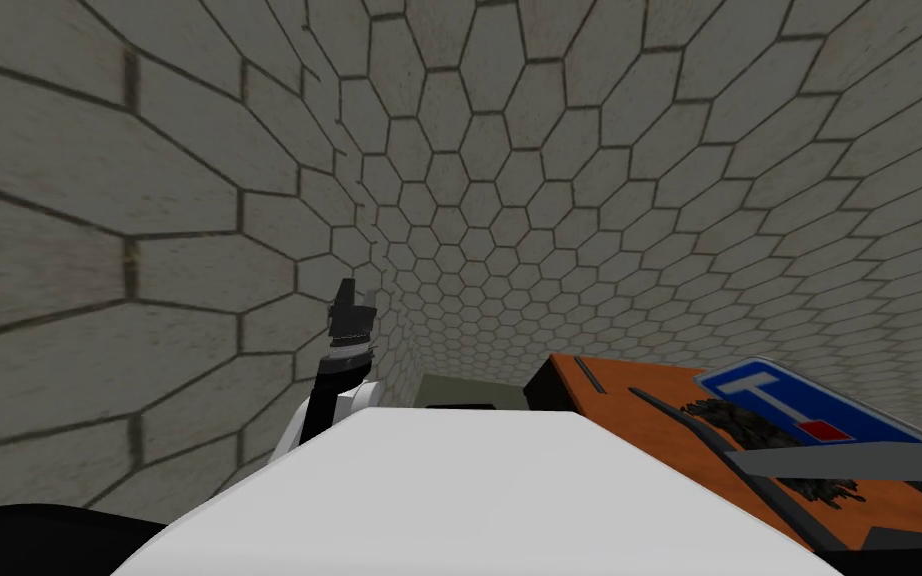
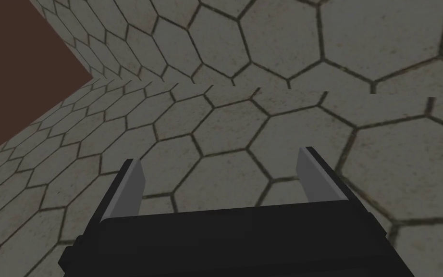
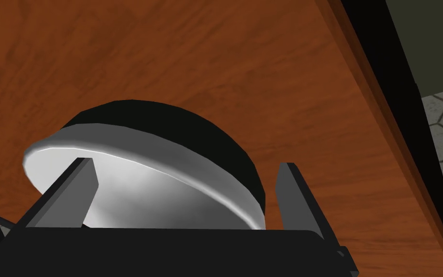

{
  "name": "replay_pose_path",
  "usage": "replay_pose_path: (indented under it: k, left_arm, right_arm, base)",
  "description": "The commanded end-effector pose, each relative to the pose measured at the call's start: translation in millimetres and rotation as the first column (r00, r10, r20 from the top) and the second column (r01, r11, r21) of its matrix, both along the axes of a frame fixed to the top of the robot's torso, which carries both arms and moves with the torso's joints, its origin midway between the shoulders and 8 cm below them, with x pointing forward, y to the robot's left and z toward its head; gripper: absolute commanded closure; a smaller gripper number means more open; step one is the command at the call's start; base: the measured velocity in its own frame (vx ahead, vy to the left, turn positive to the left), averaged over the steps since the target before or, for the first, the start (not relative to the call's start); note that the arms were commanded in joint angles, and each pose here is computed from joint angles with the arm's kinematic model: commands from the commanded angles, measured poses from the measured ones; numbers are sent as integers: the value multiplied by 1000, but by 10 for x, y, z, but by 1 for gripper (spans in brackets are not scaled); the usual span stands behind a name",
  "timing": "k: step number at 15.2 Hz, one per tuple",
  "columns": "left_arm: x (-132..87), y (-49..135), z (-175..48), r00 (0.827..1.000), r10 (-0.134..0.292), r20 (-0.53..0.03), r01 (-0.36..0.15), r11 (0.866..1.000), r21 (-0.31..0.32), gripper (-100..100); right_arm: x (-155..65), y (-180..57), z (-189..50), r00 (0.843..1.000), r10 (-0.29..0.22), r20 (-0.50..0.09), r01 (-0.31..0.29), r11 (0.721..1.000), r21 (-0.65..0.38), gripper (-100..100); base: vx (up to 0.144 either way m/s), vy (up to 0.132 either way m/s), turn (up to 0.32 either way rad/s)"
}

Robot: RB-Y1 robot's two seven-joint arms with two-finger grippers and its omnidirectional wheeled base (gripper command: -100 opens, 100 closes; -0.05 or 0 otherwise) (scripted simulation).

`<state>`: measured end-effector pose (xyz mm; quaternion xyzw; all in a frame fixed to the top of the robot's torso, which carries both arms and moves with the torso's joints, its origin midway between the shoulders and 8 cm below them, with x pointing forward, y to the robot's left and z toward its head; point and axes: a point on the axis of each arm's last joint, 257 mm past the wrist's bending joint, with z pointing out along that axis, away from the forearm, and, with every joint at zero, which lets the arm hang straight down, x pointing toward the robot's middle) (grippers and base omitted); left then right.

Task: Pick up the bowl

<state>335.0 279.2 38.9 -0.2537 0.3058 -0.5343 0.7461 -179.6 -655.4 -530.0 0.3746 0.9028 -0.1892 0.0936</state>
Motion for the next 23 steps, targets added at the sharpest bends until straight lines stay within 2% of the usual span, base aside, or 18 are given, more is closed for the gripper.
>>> replay_pose_path:
  k: [1,3,4,9,10,11,12,13,15,16,18,21,23]
  left_arm:
    - [0,0,0,1000,0,0,0,1000,0,0]
    - [0,0,0,1000,0,0,0,1000,0,0]
    - [0,1,-1,1000,0,0,0,1000,0,0]
    - [0,1,-1,1000,0,0,0,1000,0,0]
    - [-1,1,-2,1000,0,0,0,1000,0,0]
    - [-1,2,-2,1000,0,-1,0,1000,0,0]
    - [-1,2,-2,1000,0,-1,0,1000,0,0]
    - [-1,2,-2,1000,0,-1,0,1000,0,0]
    - [-1,2,-2,1000,0,-1,0,1000,0,0]
    - [-1,1,-1,1000,0,0,0,1000,0,0]
    - [-1,1,-1,1000,0,0,0,1000,0,0]
    - [-1,1,-1,1000,0,0,0,1000,0,0]
    - [-1,2,-2,1000,0,0,0,1000,0,0]
  right_arm:
    - [-9,13,-18,1000,-24,3,24,1000,-1,-100]
    - [8,7,-14,1000,-17,4,17,1000,-1,-100]
    - [9,7,-16,1000,-19,4,19,1000,-1,100]
    - [-7,1,4,1000,3,-2,-3,1000,1,100]
    - [-7,1,4,1000,3,-2,-3,1000,1,100]
    - [-8,-6,24,1000,30,-8,-30,1000,4,100]
    - [-4,-13,28,1000,28,-6,-28,1000,2,100]
    - [-8,-15,46,998,56,-12,-56,998,6,100]
    - [-2,-26,51,999,53,-9,-53,999,3,100]
    - [-6,-28,70,997,81,-16,-81,997,8,100]
    - [-1,-37,75,997,78,-12,-78,997,5,100]
    - [-5,-48,116,991,129,-21,-129,992,11,100]
    - [-1,-56,120,992,126,-19,-126,992,8,100]
  base:
    - [-132,31,150]
    - [-71,17,28]
    - [-18,5,-1]
    - [8,-2,-22]
    - [101,-28,-208]
    - [142,-26,-201]
    - [153,-28,-161]
    - [157,-51,-201]
    - [129,-28,-86]
    - [102,-9,-113]
    - [87,-9,-94]
    - [102,-19,-152]
    - [100,-18,-90]
